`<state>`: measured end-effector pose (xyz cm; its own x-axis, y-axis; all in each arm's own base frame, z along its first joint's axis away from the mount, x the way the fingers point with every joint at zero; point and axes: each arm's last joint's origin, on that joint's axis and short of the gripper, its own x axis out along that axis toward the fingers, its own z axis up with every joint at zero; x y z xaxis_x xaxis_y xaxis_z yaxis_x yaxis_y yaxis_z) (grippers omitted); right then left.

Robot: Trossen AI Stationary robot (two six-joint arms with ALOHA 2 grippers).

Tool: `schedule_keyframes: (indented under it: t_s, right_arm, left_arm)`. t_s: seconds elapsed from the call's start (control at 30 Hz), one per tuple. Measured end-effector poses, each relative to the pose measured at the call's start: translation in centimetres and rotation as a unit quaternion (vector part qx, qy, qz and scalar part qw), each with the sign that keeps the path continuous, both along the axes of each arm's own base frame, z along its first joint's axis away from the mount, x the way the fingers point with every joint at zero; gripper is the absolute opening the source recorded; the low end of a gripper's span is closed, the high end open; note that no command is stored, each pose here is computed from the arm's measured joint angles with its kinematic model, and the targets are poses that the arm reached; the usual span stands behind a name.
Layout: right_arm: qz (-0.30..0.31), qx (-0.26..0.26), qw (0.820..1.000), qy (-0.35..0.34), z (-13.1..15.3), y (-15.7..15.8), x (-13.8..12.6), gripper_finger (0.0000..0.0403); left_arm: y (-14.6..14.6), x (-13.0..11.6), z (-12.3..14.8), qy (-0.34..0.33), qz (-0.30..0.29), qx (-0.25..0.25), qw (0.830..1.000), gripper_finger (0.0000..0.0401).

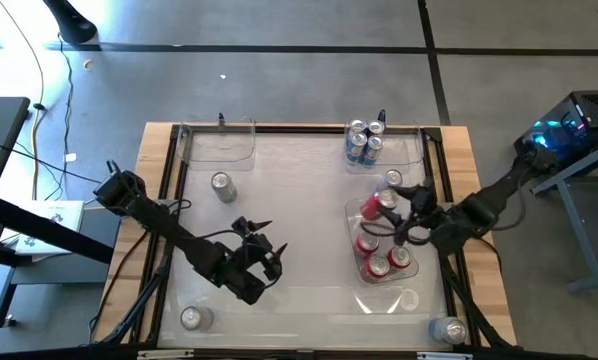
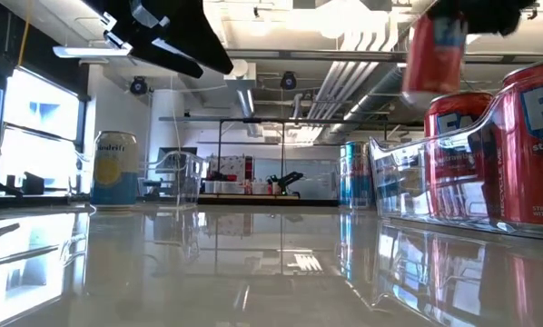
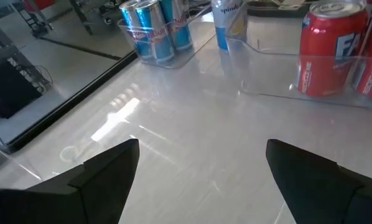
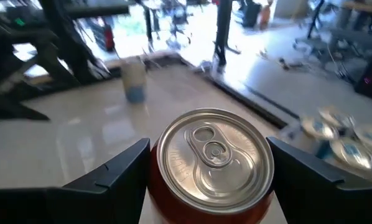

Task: Sort soda cans
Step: Put the orange soda can back into the bottom right transparent bin

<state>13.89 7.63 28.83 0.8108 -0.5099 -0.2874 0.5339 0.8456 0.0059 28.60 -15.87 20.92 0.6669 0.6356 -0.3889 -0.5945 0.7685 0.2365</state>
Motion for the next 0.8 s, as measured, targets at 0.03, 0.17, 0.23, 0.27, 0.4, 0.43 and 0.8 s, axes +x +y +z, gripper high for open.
schedule_keyframes:
  t_s: [0.03,0.17,0.23,0.27,0.4,0.43,0.8]
  right_arm:
    - [-0.004,0.005,1.000,0.006,-0.3,-0.1,-0.3,0.0268]
    - [-0.027,0.033,0.998,0.039,-1.6,-0.5,-1.5,0.0268]
    - [-0.031,0.046,0.997,0.061,-2.2,-0.5,-1.8,0.0268]
    - [-0.031,0.052,0.996,0.068,-2.3,-0.5,-2.0,0.0268]
    - [-0.013,0.072,0.992,0.102,-2.9,0.1,-2.1,0.0268]
    - [-0.005,0.076,0.991,0.110,-3.0,0.3,-2.1,0.0268]
    - [0.012,0.072,0.985,0.157,-4.7,2.5,-1.5,0.0268]
  left_arm:
    - [0.0,0.0,0.0,0.001,0.000,0.000,1.000,0.0344]
    - [0.0,0.0,0.0,0.001,-0.001,-0.002,1.000,0.0344]
    - [0.0,0.0,0.0,0.001,-0.001,-0.003,1.000,0.0344]
    - [0.0,0.0,0.0,0.001,-0.001,-0.003,1.000,0.0344]
    - [0.0,0.0,0.0,0.000,-0.001,-0.003,1.000,0.0344]
    - [0.0,0.0,0.0,0.000,-0.001,-0.004,1.000,0.0344]
    - [0.0,0.0,0.0,-0.002,-0.001,-0.005,1.000,0.0344]
